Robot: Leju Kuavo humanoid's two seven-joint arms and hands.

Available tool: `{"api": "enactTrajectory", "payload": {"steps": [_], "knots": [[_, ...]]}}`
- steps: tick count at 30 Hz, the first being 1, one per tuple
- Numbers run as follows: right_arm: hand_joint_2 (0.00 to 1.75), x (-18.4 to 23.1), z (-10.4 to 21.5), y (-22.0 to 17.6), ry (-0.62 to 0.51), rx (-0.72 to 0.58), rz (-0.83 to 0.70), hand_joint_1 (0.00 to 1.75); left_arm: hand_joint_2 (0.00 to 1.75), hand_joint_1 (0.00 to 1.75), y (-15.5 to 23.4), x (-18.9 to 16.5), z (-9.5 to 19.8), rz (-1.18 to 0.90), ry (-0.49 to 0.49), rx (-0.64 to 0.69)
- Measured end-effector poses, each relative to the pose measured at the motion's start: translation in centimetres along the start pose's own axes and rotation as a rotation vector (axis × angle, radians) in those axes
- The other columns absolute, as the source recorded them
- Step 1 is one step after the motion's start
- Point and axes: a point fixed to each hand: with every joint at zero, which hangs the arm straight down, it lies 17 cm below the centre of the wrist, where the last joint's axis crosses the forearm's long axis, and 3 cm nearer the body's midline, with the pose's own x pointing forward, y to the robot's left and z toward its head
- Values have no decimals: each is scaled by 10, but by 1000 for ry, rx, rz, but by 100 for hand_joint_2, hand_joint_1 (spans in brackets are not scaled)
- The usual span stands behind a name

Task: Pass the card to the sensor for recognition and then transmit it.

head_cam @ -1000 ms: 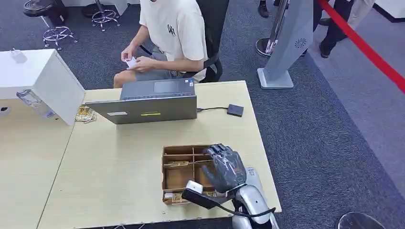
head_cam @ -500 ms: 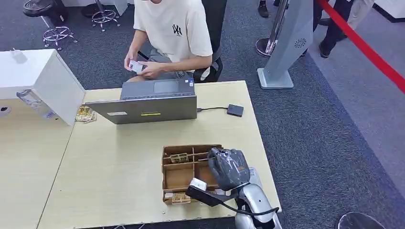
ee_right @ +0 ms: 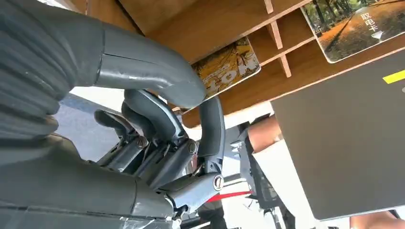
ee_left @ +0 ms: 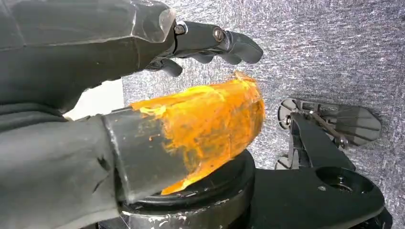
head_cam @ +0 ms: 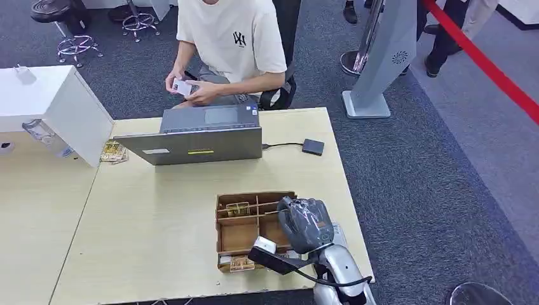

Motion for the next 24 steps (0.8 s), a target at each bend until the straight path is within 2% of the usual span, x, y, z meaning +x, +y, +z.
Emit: {"api": "enactTrajectory", "payload": {"steps": [3,4,5,6,7,9,10,12,13,18,19,20,21,22,24], "knots": [[175,0,0,0,0,1,-3,136,0,0,0,0,0,0,0,0],[175,-1,0,0,2,1,-5,99,0,0,0,0,0,0,0,0],[175,-1,0,0,3,2,-5,80,0,0,0,0,0,0,0,0],[175,-1,0,1,3,3,-6,80,0,0,0,0,0,0,0,0],[175,-2,0,1,4,4,-6,108,0,0,0,0,0,0,0,0],[175,-3,1,3,7,12,-7,105,0,0,0,0,0,0,0,0],[175,-3,2,3,8,14,-8,91,0,0,0,0,0,0,0,1],[175,-4,2,5,11,19,-8,84,0,0,0,0,0,0,0,1],[175,-5,3,6,12,22,-9,91,0,0,0,0,0,0,0,1],[175,-5,4,8,14,29,-10,87,0,0,0,0,0,0,0,1],[175,-5,4,9,14,30,-11,91,0,0,0,0,0,0,-1,1],[175,-5,4,9,14,31,-11,113,0,0,0,0,0,0,-1,1],[175,-5,4,9,14,31,-11,113,0,0,1,0,0,0,-2,1],[175,-5,4,9,14,31,-11,127,0,0,1,0,0,0,-2,2],[175,-5,4,9,14,31,-11,134,0,0,1,0,0,0,-2,2]]}}
